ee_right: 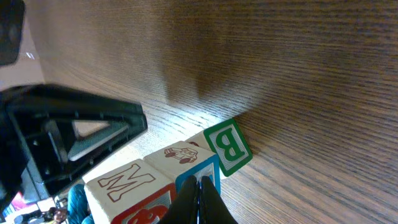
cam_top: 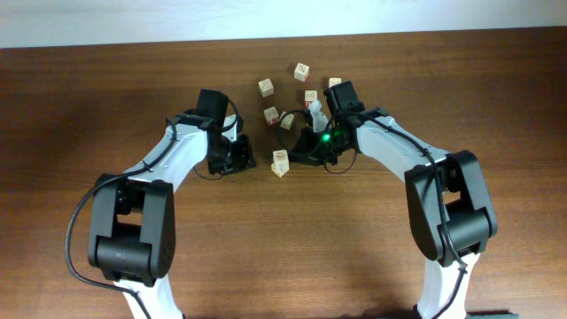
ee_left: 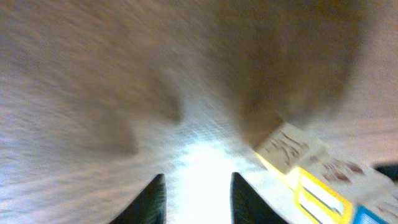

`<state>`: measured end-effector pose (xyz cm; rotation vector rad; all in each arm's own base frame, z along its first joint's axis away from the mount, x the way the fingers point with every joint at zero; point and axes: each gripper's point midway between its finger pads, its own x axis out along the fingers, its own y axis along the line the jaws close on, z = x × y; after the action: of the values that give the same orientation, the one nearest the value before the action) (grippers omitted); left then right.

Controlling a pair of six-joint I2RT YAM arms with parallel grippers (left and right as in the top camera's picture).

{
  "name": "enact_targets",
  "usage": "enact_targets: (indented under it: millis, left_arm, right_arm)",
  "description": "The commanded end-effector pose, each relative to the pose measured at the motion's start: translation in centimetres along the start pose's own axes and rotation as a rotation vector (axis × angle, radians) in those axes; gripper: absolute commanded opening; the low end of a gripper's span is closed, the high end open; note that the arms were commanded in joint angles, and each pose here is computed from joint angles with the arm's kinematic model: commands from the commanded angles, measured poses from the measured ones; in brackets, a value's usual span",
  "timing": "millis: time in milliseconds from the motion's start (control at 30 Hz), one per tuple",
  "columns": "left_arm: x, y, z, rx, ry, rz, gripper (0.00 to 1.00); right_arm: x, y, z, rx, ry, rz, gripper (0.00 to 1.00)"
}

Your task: Rotate 3 blocks

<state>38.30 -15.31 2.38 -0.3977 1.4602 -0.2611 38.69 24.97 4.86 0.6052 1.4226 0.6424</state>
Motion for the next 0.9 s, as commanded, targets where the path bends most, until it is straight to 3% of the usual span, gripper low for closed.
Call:
enact_targets:
  millis: [0, 200, 500, 867]
  left_arm:
    - [-1.0, -3.0, -0.6, 0.006, 0.040, -0.148, 0.15]
    - [-0.9, -2.8, -0.3, -0.044, 0.030, -0.133, 0.00]
    - [0.4, -1.8, -1.2, -0.135, 0.037, -0.121, 0.00]
    - [1.2, -3.8, -1.7, -0.152, 0.039, -0.131, 0.00]
  right_arm:
    - [0.3, 0.0, -0.4, -0.011, 0.014, 0.009, 0.04]
    - [0.6, 0.4, -0.6, -0.028, 0.017, 0.012, 0.04]
    - [0.6, 0.4, -0.5, -0.028, 0.016, 0.012, 0.04]
    - [0.6, 0.4, -0.5, -0.030, 0.015, 0.013, 0.04]
